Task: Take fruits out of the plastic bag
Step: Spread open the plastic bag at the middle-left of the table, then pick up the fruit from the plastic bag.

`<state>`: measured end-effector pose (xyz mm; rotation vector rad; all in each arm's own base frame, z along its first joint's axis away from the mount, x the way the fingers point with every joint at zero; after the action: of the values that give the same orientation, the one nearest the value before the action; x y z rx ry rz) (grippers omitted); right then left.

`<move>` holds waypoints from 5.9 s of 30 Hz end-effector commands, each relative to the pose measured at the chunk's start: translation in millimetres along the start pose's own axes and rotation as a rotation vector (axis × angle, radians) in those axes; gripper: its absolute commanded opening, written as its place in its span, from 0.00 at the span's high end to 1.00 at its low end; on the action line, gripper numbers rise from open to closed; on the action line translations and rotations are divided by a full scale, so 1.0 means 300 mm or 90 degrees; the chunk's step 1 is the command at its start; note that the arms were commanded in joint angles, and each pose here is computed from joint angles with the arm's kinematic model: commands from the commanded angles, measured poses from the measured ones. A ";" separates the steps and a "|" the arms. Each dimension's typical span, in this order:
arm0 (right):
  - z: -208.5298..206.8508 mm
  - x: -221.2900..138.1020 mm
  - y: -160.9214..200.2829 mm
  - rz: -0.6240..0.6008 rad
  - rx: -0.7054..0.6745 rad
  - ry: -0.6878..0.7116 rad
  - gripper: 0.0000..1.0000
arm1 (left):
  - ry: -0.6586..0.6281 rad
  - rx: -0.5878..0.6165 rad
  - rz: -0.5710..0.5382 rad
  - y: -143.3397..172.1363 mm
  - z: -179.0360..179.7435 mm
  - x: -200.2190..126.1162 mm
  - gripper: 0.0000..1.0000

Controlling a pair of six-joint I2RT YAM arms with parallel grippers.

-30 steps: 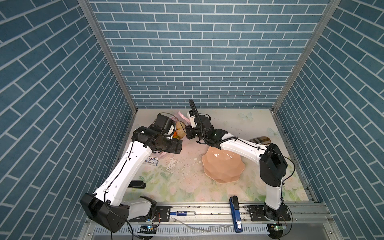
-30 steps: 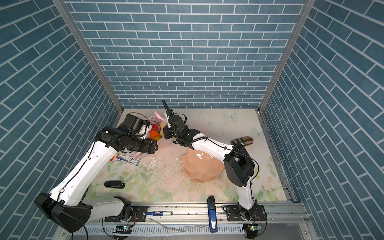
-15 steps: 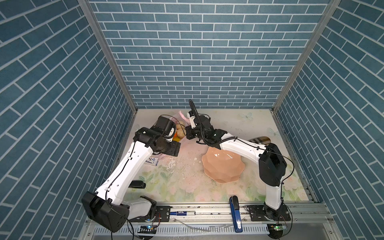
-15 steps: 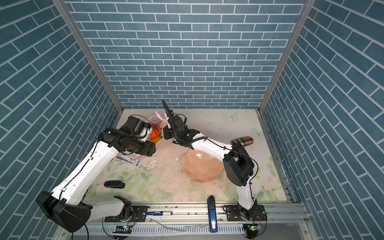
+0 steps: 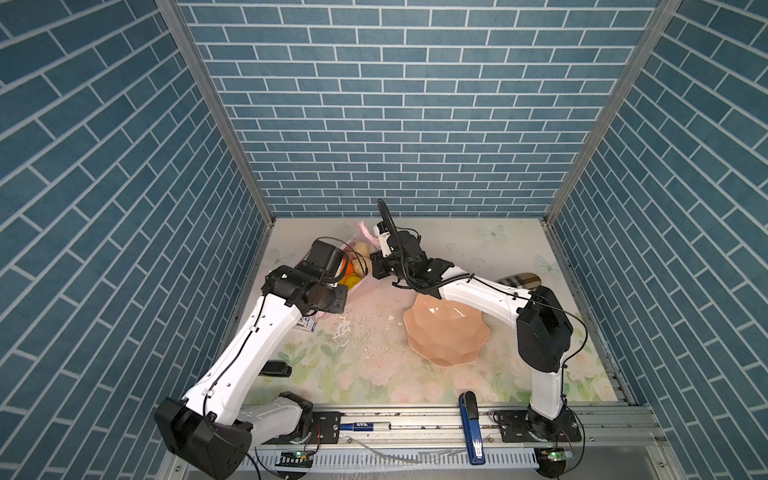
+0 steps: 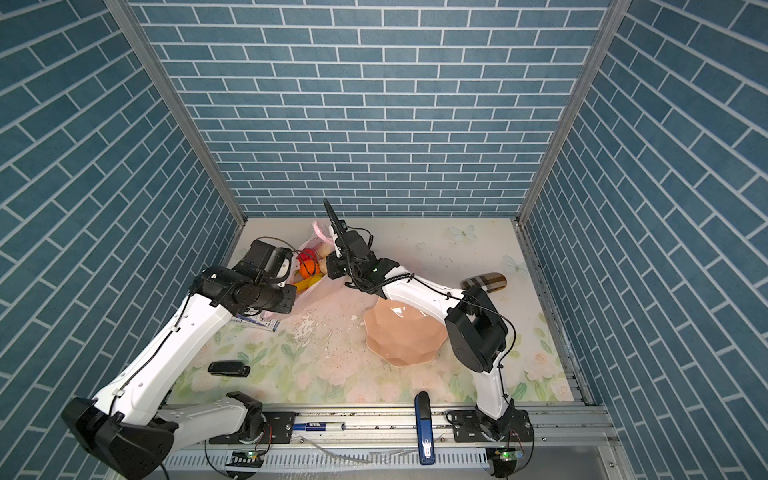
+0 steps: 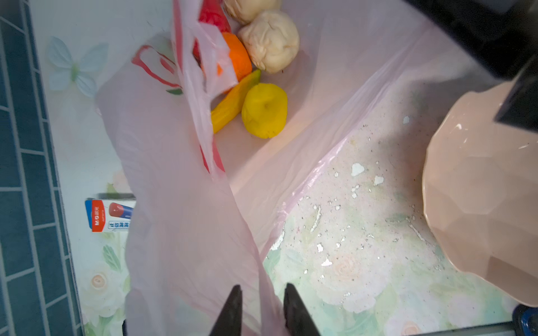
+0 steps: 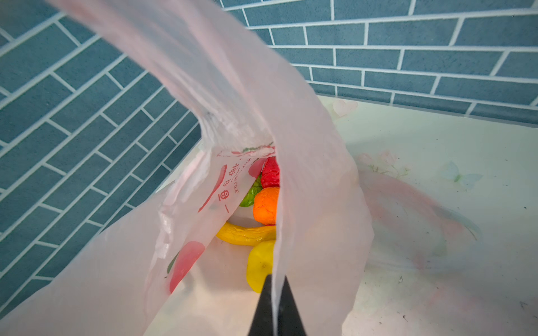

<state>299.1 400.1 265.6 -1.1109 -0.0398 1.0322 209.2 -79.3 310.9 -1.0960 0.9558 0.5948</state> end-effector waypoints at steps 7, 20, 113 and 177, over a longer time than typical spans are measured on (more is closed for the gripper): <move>-0.032 -0.024 0.061 0.014 0.014 0.001 0.95 | -0.084 -0.108 -0.151 0.058 0.046 -0.085 0.97; -0.118 -0.113 0.244 0.080 -0.004 0.027 0.95 | -0.055 -0.305 -0.311 0.307 0.045 -0.071 1.00; 0.307 -0.078 0.148 0.293 -0.116 -0.097 0.76 | -0.018 -0.360 -0.370 0.308 0.038 -0.056 1.00; -0.054 0.310 0.352 0.291 -0.022 0.147 0.24 | 0.017 -0.405 -0.347 0.401 0.011 0.051 1.00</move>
<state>288.2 461.6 147.4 -1.3137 0.3447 1.3006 117.0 -31.9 242.8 -1.8519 0.4715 0.4396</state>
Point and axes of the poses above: each gripper's point midway between its finger pads, its own x axis out along the fingers, its own z axis along the line the jaws close on, y = z × x, the point moved 10 cm from there along -x, back along the fingers, and after that the axes turned 13 degrees about x, right-handed, at the moved point
